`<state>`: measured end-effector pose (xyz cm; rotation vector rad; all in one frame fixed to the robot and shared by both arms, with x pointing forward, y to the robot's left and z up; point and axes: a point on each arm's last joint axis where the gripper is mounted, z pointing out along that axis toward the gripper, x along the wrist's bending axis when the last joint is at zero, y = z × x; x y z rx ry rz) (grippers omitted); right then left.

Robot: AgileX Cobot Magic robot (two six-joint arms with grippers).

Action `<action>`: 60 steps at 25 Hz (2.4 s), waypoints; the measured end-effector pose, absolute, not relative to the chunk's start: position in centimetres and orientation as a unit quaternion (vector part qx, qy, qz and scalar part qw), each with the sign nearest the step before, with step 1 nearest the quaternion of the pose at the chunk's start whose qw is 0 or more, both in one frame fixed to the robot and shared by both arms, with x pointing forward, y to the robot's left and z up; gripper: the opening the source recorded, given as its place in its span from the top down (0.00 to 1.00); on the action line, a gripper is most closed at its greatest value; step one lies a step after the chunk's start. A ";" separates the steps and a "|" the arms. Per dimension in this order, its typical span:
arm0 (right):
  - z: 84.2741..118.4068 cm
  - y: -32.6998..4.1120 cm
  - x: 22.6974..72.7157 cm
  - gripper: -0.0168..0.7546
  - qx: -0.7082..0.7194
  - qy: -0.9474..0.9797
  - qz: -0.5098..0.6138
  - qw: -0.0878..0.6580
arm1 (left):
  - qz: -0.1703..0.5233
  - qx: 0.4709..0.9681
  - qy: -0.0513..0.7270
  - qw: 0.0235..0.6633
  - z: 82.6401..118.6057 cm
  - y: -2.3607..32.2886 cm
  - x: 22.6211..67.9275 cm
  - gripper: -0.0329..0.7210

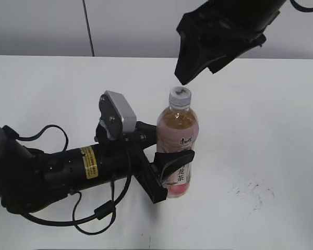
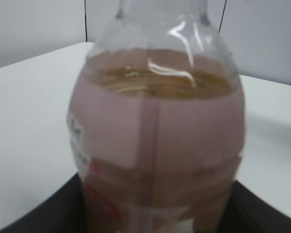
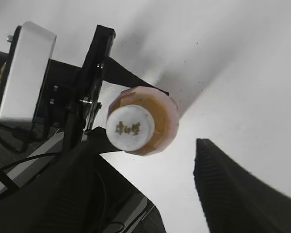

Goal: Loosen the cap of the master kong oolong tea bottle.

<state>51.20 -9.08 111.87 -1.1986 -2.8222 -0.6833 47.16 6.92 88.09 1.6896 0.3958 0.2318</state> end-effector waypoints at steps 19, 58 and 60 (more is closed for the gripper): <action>108.3 -6.7 51.9 0.38 -0.370 -0.912 -0.172 0.027 | 0.101 0.737 0.175 0.645 87.9 6.8 47.3 0.44; 107.9 -6.4 52.1 0.62 0.135 -0.975 -0.167 -0.053 | 0.100 0.740 0.166 0.644 87.8 6.8 47.2 0.44; 107.9 -6.3 52.1 0.62 0.141 -0.974 -0.169 -0.053 | 0.100 0.740 0.166 0.644 87.8 6.8 47.2 0.44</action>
